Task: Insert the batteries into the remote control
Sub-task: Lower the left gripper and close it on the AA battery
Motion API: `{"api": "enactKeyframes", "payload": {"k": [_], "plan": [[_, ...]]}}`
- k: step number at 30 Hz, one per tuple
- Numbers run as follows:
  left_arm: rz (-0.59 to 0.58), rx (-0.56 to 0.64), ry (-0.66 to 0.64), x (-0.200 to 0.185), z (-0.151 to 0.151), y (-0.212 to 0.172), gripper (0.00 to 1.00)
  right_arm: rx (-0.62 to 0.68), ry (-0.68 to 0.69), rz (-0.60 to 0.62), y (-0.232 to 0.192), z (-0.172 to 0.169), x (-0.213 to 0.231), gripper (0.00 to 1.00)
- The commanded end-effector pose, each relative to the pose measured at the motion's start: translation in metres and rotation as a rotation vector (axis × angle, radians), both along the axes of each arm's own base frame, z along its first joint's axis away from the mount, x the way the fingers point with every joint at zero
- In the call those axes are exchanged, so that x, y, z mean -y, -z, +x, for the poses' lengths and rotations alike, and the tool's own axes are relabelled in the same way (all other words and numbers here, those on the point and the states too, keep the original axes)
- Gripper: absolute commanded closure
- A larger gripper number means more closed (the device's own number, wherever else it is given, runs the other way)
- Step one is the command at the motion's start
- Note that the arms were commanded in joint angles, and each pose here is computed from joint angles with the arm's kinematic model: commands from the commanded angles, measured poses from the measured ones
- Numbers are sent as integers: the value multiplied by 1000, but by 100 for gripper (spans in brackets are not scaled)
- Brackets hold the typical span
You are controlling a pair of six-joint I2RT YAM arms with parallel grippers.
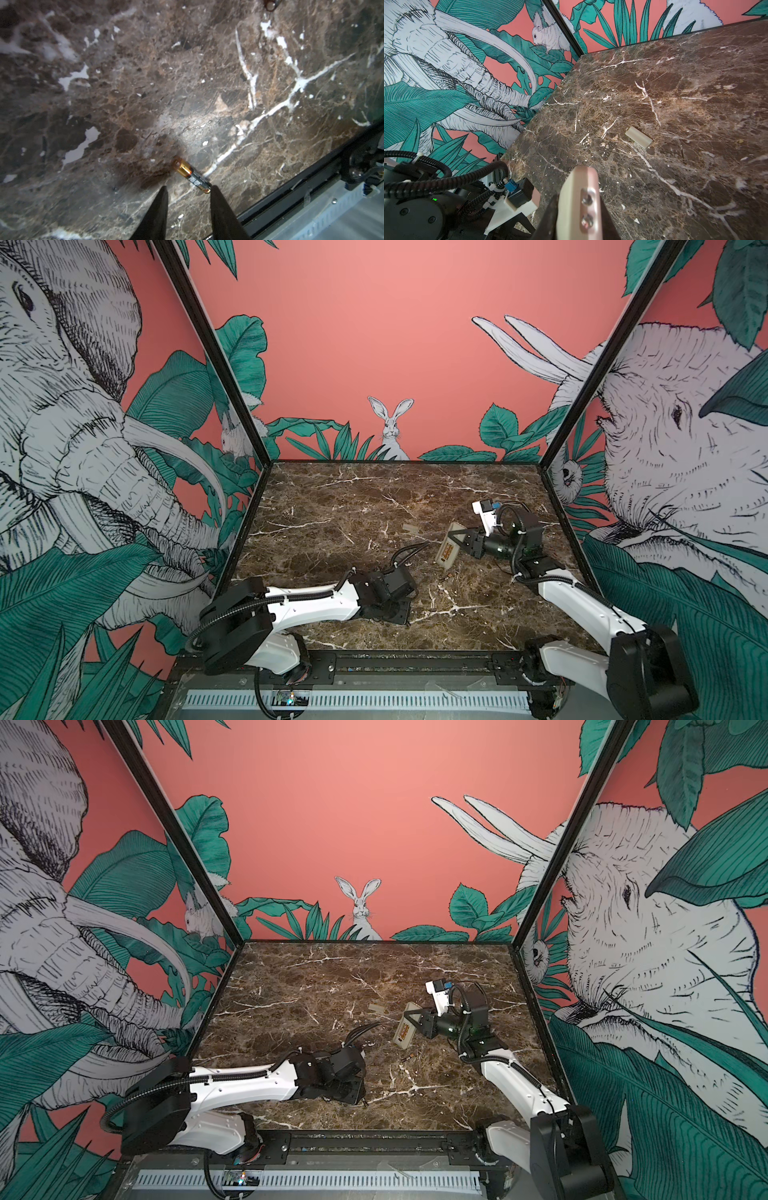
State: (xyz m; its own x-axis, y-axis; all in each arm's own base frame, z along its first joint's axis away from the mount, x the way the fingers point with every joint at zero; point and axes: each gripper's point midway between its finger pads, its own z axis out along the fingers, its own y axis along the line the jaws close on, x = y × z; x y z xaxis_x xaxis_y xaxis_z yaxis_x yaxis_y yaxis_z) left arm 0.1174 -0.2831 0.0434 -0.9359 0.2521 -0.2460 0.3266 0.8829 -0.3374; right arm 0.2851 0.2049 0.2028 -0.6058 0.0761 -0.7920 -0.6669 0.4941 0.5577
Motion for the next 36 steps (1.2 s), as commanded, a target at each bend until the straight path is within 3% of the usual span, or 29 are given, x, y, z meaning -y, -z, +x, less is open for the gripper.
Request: {"api": "enactKeyframes", "payload": {"k": [1,26,36], "plan": [[45,-6,-54,-8,1,4,64,63,-1,-5,-8,-2,0,100],[118,-39,-18,13,-1,20,68,65,5,-9,-8,-4,0,100],[208,-32,26,7,-4,26,82,65,7,-15,-7,-3,1,100]]}}
